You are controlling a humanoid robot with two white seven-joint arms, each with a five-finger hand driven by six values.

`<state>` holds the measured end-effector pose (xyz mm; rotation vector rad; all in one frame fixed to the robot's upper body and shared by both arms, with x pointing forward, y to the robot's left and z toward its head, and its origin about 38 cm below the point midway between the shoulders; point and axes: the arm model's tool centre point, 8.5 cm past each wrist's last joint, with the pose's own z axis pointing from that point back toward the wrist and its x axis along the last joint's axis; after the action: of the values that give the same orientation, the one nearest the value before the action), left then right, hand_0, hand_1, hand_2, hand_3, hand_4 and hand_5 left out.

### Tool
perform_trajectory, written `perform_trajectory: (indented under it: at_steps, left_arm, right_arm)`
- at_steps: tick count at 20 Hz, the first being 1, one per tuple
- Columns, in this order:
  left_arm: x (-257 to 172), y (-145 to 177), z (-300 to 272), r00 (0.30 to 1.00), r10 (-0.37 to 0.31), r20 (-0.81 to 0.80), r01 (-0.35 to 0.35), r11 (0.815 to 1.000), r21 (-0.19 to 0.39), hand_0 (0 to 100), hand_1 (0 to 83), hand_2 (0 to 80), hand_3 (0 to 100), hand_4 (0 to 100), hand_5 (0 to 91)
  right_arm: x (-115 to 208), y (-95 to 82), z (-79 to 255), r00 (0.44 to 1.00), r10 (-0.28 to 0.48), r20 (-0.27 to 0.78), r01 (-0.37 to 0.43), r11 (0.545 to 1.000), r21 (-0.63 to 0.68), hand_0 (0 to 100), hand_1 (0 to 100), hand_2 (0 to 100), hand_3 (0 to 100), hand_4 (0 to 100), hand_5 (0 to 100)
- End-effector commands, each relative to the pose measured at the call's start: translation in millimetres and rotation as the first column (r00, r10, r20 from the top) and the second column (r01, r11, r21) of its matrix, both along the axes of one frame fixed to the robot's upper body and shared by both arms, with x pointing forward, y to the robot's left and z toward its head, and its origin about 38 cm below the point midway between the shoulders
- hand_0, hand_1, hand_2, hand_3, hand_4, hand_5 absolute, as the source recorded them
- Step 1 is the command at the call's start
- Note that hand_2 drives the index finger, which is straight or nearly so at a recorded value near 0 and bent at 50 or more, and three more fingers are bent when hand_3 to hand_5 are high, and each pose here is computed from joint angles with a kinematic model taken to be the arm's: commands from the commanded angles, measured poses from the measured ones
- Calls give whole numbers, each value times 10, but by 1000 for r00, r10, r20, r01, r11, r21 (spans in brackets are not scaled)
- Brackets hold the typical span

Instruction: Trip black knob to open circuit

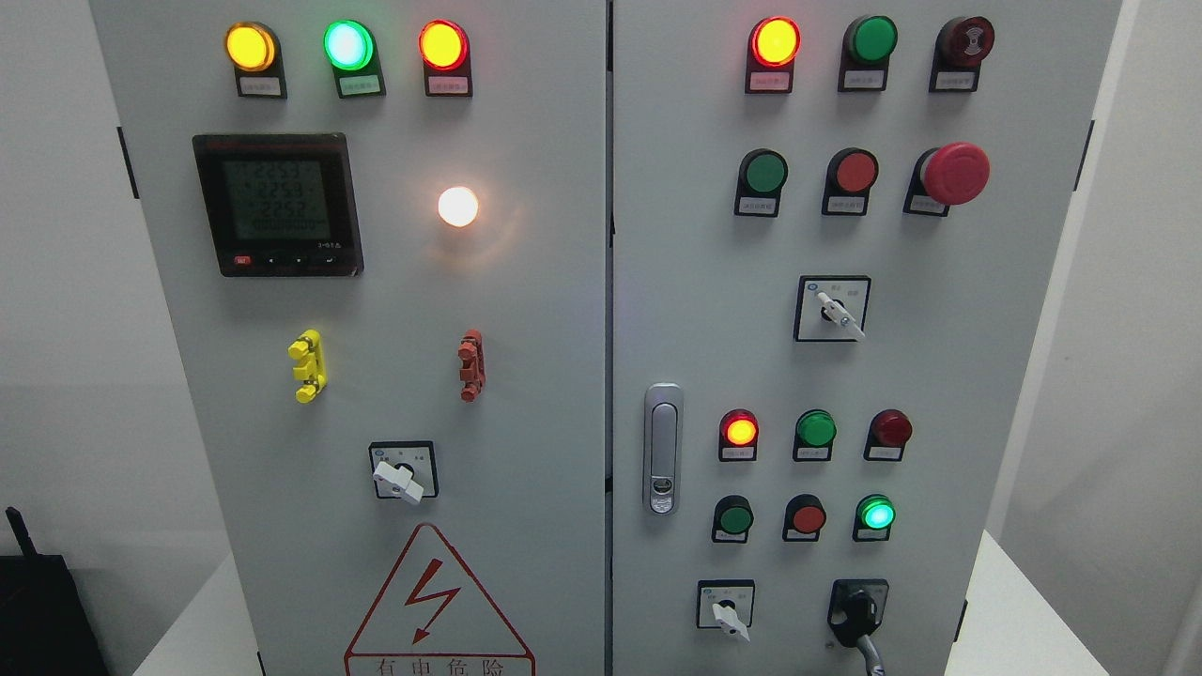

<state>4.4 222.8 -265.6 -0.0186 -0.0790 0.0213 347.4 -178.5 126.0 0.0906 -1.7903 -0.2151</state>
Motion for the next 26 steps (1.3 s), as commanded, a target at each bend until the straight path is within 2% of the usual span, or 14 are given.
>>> perform_trajectory:
  at_steps: [1, 10, 26]
  left_arm:
    - [18, -9, 0, 1000, 3, 5, -3, 1000, -1, 120, 389, 0, 0, 0, 0]
    - [18, -9, 0, 1000, 3, 5, -3, 1000, -1, 120, 389, 0, 0, 0, 0]
    - [28, -9, 0, 1000, 3, 6, -3, 1000, -1, 120, 389, 0, 0, 0, 0]
  right_arm:
    - [3, 135, 223, 994, 67, 82, -67, 998, -6, 0, 44, 0, 1000, 1000, 1000]
    - [-8, 84, 197, 995, 59, 74, -58, 998, -12, 0, 48, 0, 1000, 1000, 1000]
    - [2, -122, 168, 998, 19, 67, -17, 999, -32, 0, 49, 0, 1000, 1000, 1000]
